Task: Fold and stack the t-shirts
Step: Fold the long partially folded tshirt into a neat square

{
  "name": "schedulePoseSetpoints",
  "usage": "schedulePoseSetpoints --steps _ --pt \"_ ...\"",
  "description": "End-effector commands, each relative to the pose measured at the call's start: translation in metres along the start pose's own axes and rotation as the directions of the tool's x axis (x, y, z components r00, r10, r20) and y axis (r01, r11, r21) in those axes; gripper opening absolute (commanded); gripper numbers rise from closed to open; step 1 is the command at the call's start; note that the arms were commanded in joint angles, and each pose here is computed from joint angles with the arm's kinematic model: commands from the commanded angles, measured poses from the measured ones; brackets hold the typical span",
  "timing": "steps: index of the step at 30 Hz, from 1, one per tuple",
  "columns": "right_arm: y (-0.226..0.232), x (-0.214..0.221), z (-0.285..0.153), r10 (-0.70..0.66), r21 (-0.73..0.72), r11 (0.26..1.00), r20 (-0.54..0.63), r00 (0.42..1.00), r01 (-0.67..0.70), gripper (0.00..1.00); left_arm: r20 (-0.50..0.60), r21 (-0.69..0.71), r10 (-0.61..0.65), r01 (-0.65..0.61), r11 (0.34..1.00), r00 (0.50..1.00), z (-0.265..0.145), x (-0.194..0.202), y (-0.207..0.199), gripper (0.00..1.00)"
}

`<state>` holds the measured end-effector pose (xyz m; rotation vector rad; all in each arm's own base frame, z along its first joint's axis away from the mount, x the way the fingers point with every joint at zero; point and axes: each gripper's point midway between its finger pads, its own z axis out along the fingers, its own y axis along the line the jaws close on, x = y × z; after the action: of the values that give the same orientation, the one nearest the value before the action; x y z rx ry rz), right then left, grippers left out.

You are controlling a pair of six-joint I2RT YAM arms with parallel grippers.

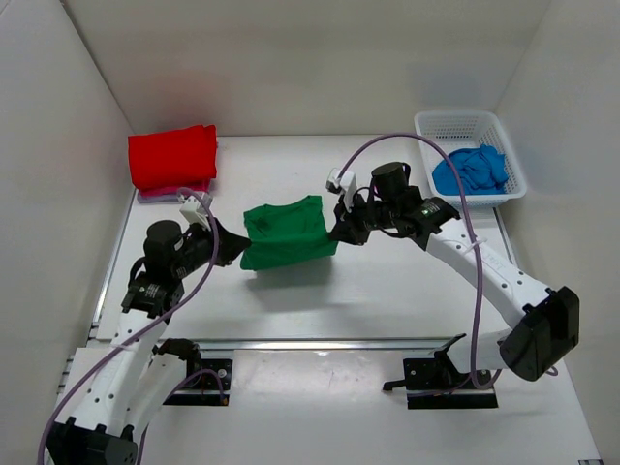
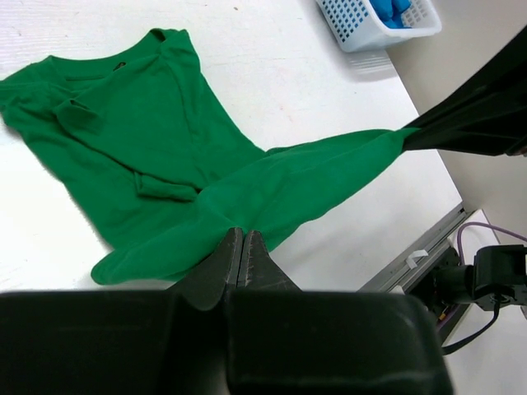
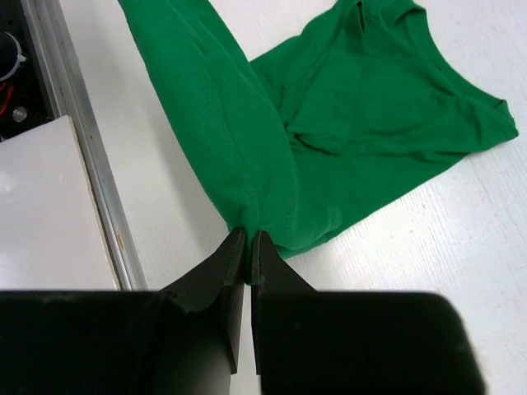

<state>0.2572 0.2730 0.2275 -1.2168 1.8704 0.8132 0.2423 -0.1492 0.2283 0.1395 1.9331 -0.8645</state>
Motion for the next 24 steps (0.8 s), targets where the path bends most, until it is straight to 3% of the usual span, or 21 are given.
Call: schedulePoseSetpoints --steps 1,13,24 --pt "0.004 -0.020 -0.015 -0.026 0.024 0.999 0.051 0.998 0.025 0.00 0.044 -0.001 0.027 -0.027 1.000 0.999 -0.010 -0.020 -0.013 0.00" --pt "-0.007 -0.029 -0.014 -0.050 0.025 0.999 0.048 0.998 0.049 0.00 0.117 -0.002 0.019 -0.019 1.000 0.993 -0.005 -0.049 -0.014 0.00" --pt "-0.059 -0.033 0.002 -0.045 0.038 0.998 0.027 0.999 0.044 0.00 0.100 -0.023 0.002 0.001 1.000 0.995 0.024 -0.052 0.010 0.00"
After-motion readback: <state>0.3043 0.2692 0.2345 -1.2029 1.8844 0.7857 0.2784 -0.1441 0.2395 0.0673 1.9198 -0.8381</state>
